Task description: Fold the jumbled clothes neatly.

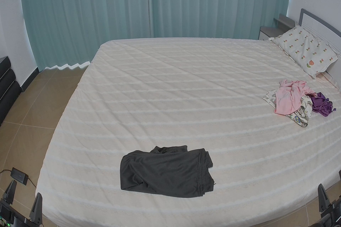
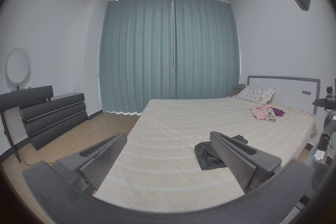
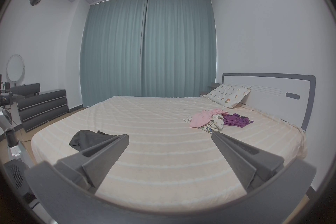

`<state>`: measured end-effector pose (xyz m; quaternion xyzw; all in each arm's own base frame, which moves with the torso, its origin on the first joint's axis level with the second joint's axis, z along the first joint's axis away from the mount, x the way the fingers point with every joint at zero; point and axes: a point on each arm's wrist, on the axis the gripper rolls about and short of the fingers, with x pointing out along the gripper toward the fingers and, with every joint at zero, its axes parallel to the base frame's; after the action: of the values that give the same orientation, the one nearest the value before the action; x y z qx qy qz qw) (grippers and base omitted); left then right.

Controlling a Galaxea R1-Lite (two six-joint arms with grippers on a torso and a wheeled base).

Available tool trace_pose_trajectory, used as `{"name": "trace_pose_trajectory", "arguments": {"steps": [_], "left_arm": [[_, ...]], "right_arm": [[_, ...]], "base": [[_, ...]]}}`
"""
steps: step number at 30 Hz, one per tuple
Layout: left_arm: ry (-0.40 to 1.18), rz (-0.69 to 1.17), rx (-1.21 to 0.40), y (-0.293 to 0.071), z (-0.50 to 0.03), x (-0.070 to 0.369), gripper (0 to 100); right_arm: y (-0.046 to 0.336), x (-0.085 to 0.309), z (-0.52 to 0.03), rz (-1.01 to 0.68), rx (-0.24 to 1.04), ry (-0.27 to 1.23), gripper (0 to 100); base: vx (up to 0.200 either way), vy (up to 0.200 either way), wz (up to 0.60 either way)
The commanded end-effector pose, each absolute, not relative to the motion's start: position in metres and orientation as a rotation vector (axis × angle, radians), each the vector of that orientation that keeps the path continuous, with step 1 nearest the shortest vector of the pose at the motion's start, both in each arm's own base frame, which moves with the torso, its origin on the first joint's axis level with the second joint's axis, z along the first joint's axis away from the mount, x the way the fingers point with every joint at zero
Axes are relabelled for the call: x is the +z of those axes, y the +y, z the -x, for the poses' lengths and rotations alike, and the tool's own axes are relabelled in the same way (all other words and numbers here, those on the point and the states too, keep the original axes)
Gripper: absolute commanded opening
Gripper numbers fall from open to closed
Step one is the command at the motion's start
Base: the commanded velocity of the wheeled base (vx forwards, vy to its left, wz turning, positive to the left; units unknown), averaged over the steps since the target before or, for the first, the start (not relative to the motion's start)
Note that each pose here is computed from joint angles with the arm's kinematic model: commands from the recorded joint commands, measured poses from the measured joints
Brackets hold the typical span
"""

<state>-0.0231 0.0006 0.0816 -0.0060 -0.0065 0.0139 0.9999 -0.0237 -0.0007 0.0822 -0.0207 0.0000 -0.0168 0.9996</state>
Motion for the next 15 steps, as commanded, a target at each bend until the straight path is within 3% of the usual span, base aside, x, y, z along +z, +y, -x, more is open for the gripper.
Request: {"name": "trace_pose_trajectory", "arguments": {"steps": [1, 15], "left_arm": [[-0.003, -0.003, 0.017, 0.0003, 0.0230, 0.0763, 100], [0.000, -0.005, 0.014, 0.0002, 0.0229, 0.0757, 100]], "right_arm": [[0.0000, 0.0816, 0.0248, 0.021, -0.002, -0.015, 100], [0.0000, 0.0825, 0.0227, -0.009, 0.021, 0.012, 100]], "base": [[0.000, 0.000, 0.00], [0.000, 0.000, 0.00]]}}
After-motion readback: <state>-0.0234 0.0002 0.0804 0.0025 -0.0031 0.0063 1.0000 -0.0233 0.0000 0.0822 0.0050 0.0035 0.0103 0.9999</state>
